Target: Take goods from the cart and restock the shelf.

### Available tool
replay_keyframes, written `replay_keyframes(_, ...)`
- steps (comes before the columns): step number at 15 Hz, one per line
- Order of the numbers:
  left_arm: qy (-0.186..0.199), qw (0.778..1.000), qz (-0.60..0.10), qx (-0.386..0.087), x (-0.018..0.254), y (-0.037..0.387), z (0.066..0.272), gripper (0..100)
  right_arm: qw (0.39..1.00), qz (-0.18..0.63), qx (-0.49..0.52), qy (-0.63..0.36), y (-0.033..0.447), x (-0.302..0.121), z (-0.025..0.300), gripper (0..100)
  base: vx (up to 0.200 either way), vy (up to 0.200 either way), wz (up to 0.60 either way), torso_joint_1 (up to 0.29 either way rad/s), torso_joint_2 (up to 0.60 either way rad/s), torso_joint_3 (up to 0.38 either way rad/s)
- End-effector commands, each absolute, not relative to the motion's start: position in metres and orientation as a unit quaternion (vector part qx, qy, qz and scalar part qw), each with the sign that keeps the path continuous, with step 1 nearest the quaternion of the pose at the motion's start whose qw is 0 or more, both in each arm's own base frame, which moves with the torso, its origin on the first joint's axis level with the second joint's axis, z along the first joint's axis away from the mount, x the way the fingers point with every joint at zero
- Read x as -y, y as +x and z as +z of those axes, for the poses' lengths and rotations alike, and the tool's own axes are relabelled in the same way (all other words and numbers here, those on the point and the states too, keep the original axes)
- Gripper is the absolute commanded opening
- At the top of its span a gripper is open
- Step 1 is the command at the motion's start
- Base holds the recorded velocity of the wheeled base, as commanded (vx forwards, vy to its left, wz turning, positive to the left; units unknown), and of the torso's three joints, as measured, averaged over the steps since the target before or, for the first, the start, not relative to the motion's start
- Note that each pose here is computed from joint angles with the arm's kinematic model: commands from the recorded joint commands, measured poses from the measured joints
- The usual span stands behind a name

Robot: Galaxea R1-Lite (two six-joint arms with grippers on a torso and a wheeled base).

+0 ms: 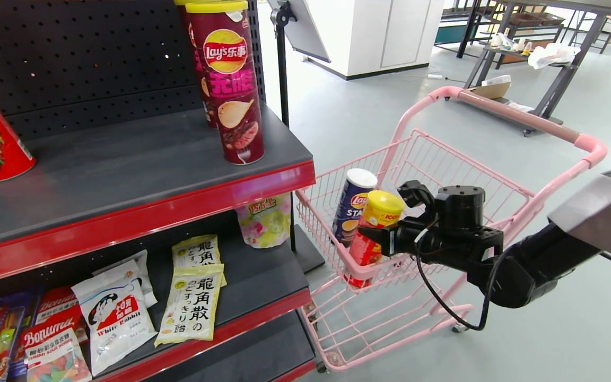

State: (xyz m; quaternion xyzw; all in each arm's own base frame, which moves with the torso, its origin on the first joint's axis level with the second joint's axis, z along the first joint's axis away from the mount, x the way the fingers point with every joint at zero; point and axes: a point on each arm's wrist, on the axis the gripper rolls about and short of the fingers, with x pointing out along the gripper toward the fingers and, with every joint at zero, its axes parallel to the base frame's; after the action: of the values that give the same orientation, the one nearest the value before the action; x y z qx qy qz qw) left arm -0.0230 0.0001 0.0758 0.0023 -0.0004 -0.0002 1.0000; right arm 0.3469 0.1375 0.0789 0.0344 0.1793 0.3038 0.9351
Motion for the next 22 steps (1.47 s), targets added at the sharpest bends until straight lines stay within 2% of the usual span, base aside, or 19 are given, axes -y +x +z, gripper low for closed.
replay_keyframes(1, 0.002, 1.000, 0.000, 0.000, 0.000, -0.023, 0.076, 100, 0.948, 0.295, -0.115, 0.029, 0.336, -0.122, 0.126, 0, 0.000, 0.000, 0.00, 0.000, 0.00, 0.000)
replay_keyframes(7, 0.002, 1.000, 0.000, 0.000, 0.000, -0.023, 0.076, 100, 0.958, 0.287, -0.019, 0.019, 0.280, -0.094, 0.247, 0, 0.000, 0.000, 0.00, 0.000, 0.00, 0.000)
replay_keyframes(8, 0.002, 1.000, 0.000, 0.000, 0.000, -0.023, 0.076, 100, 0.958, 0.287, -0.016, 0.011, 0.256, -0.087, 0.269, 0, 0.000, 0.000, 0.00, 0.000, 0.00, 0.000)
replay_keyframes(10, 0.002, 1.000, 0.000, 0.000, 0.000, -0.023, 0.076, 100, 0.958, 0.283, -0.041, 0.009, 0.216, -0.076, 0.283, 0, 0.000, 0.000, 0.00, 0.000, 0.00, 0.000)
replay_keyframes(12, 0.002, 1.000, 0.000, 0.000, 0.000, -0.023, 0.076, 100, 0.961, 0.252, -0.111, -0.009, 0.159, -0.056, 0.285, 0, 0.000, 0.000, 0.00, 0.000, 0.00, 0.000)
replay_keyframes(13, 0.003, 1.000, -0.002, -0.002, 0.000, -0.023, 0.076, 100, 0.956, 0.245, -0.160, -0.017, 0.113, -0.041, 0.266, 0, 0.000, 0.000, 0.00, 0.000, 0.00, 0.000)
replay_keyframes(14, 0.003, 1.000, -0.002, -0.003, 0.000, -0.022, 0.076, 100, 0.958, 0.239, -0.154, -0.020, 0.097, -0.035, 0.257, 0, 0.000, 0.000, 0.00, 0.000, 0.00, 0.000)
replay_keyframes(17, 0.003, 1.000, -0.002, -0.003, 0.000, -0.022, 0.076, 100, 0.960, 0.221, -0.171, -0.026, 0.083, -0.029, 0.235, 0, 0.000, 0.000, 0.00, 0.000, 0.00, 0.000)
replay_keyframes(22, 0.003, 1.000, -0.002, -0.002, 0.000, -0.023, 0.076, 100, 0.961, 0.215, -0.169, -0.029, 0.070, -0.025, 0.226, 0, 0.000, 0.000, 0.00, 0.007, -0.02, -0.016)
